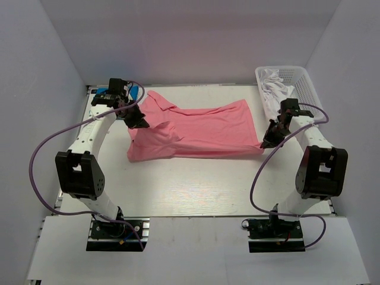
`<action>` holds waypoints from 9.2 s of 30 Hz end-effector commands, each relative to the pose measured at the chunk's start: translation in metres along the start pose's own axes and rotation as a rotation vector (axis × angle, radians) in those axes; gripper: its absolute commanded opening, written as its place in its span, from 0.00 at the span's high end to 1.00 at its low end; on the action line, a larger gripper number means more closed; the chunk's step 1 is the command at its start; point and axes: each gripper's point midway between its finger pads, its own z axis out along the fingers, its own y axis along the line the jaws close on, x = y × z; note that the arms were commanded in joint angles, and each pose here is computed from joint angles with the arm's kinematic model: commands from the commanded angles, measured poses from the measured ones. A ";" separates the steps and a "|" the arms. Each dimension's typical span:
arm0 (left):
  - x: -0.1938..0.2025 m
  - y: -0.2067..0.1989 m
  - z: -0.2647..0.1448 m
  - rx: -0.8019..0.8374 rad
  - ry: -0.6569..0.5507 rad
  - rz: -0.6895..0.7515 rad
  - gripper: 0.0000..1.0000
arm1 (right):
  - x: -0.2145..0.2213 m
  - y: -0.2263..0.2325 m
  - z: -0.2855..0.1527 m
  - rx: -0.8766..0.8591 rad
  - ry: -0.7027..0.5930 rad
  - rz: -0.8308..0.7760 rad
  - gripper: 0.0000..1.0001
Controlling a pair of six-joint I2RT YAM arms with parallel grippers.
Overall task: Fold and stack the t-shirts
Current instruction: Fold the flattened tshirt in 1/3 of the way, then grap the side of the flattened tshirt furthest away from the robot with both arms
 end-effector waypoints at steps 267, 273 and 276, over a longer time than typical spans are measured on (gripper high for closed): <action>-0.145 0.023 0.178 -0.373 -0.420 0.335 0.10 | -0.076 0.073 -0.043 -0.208 -0.418 -0.222 0.10; -0.141 0.018 0.190 -0.332 -0.382 0.330 0.45 | -0.071 0.068 -0.033 -0.189 -0.380 -0.205 0.10; -0.137 0.020 0.196 -0.330 -0.369 0.331 0.47 | -0.070 0.066 -0.033 -0.182 -0.379 -0.204 0.10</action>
